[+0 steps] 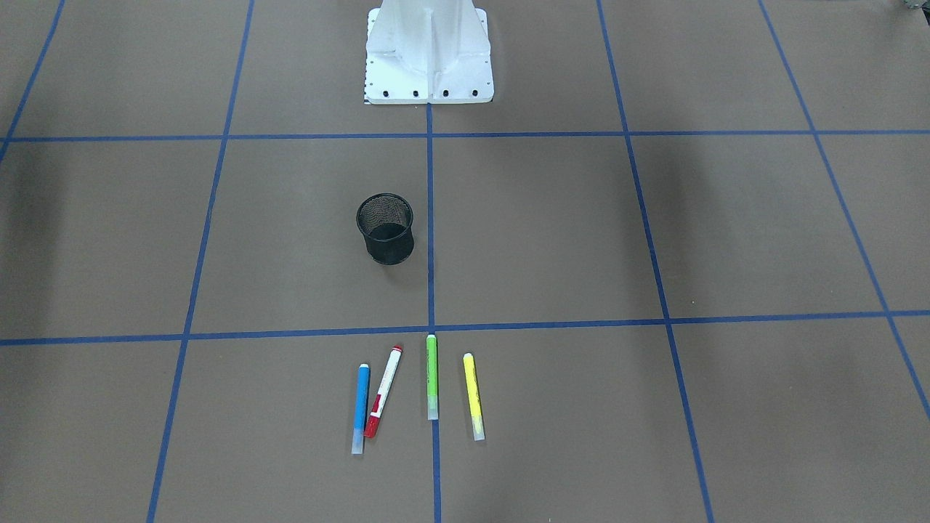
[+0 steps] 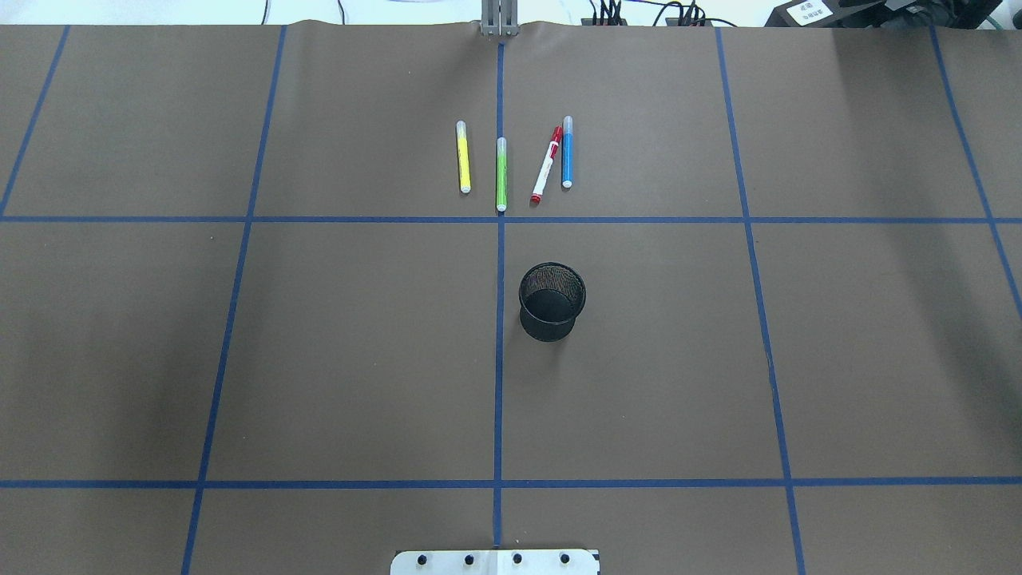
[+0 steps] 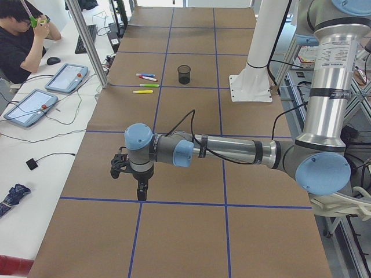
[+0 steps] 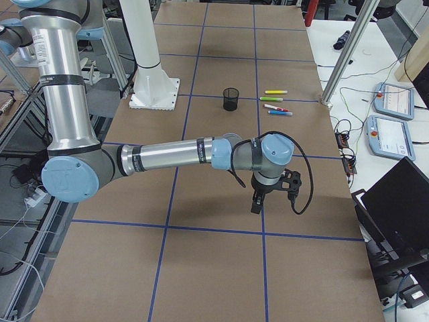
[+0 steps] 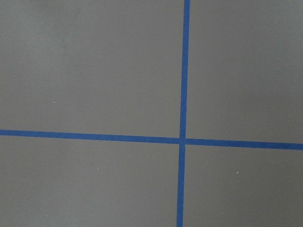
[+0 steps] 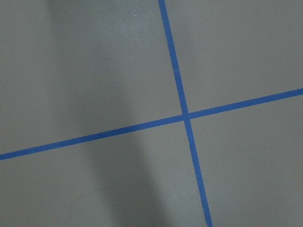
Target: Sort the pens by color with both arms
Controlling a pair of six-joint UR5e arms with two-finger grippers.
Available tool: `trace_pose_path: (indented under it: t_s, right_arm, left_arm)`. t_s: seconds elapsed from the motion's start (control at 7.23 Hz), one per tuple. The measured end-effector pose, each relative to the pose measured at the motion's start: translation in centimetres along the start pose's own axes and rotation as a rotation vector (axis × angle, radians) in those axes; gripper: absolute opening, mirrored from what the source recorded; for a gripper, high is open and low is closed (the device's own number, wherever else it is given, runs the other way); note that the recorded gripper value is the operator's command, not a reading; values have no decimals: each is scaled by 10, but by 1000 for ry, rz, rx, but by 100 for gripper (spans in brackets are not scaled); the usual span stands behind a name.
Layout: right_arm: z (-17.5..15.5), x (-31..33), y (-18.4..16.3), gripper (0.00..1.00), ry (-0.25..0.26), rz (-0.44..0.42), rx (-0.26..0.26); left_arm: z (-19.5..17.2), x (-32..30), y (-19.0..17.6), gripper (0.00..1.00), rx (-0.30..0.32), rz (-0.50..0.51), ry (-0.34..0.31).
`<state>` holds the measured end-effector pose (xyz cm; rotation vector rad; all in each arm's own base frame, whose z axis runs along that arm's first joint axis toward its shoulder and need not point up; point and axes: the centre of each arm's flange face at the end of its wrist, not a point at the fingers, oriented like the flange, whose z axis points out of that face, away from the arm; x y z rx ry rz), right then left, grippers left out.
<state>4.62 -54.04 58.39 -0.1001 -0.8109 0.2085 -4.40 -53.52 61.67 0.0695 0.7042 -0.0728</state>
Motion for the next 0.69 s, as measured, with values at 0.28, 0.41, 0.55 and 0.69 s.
trace_pose_path:
  t_s: [0.28,0.41,0.55,0.69]
  right_arm:
    - [6,8,3,100,4,12,-11]
    - [16,22,10,100,7,30,-29]
    - [24,34,18,100,7,43,-42]
    - [24,40,22,100,7,47,-42]
  left_arm:
    - [6,-4,3,100,-15,-11,6]
    - [9,-7,3,100,-21,-16,6]
    - [10,-8,4,100,-25,-18,6]
    - [11,-9,4,100,-25,-19,6]
